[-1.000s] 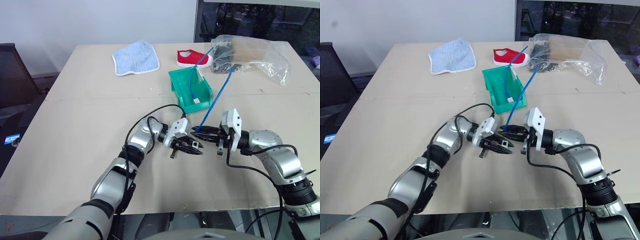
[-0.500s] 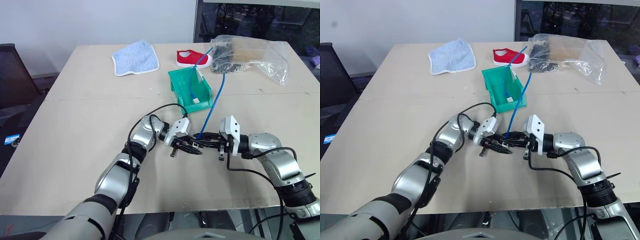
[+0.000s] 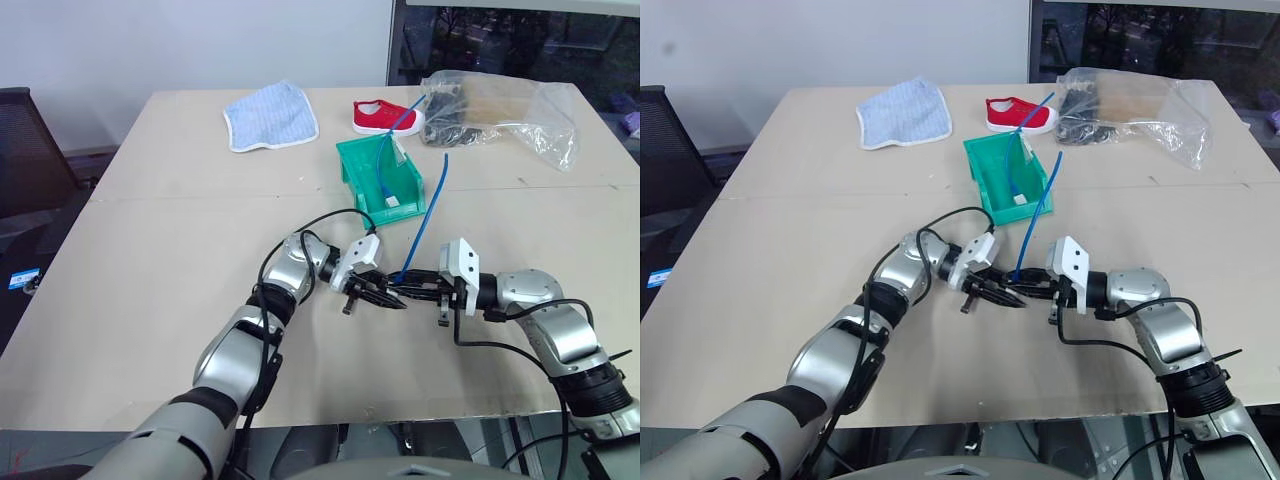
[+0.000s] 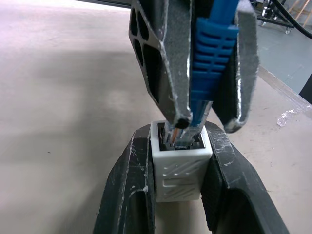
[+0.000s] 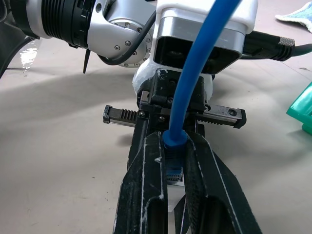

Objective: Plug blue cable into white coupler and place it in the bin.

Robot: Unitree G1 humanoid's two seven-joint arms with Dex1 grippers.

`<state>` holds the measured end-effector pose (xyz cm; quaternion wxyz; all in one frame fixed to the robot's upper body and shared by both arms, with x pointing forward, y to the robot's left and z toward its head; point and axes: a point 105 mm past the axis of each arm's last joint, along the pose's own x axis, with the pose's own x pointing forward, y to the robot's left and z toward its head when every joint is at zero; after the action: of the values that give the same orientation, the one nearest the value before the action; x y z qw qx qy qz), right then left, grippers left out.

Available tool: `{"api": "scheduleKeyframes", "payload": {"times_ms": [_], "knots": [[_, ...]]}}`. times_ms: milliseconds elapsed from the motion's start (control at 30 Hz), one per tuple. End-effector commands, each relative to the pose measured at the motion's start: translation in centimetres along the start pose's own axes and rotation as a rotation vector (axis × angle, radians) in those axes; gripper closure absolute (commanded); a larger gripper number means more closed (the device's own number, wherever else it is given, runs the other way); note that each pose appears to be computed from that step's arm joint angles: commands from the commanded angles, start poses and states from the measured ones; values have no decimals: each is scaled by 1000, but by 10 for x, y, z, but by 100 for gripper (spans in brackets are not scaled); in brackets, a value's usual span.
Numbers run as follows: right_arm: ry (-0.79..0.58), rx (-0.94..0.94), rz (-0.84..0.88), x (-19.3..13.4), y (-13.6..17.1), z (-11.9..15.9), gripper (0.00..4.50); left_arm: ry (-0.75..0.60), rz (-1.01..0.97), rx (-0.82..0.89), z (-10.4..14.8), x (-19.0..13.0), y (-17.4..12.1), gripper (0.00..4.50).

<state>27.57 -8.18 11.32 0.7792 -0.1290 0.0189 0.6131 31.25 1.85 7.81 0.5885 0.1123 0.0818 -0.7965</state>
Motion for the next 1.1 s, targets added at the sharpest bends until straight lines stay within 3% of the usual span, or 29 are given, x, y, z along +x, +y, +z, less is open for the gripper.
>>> {"api": "scheduleKeyframes", "payload": {"times_ms": [33, 233, 367, 433, 900, 1100], "knots": [[53, 26, 42, 1, 9, -13, 450, -47, 16, 53, 19, -2, 7, 388], [103, 101, 27, 1, 6, -34, 450, -57, 11, 59, 21, 0, 6, 388], [306, 149, 50, -6, 14, -78, 450, -98, 8, 73, 31, 3, 8, 388], [318, 252, 48, -8, 17, -85, 450, -125, 6, 86, 40, 5, 9, 388], [313, 408, 125, -4, 26, -80, 450, -272, 24, 133, 76, 10, 14, 388], [231, 408, 102, -1, 17, -65, 450, -280, 24, 140, 81, 11, 15, 388]]}}
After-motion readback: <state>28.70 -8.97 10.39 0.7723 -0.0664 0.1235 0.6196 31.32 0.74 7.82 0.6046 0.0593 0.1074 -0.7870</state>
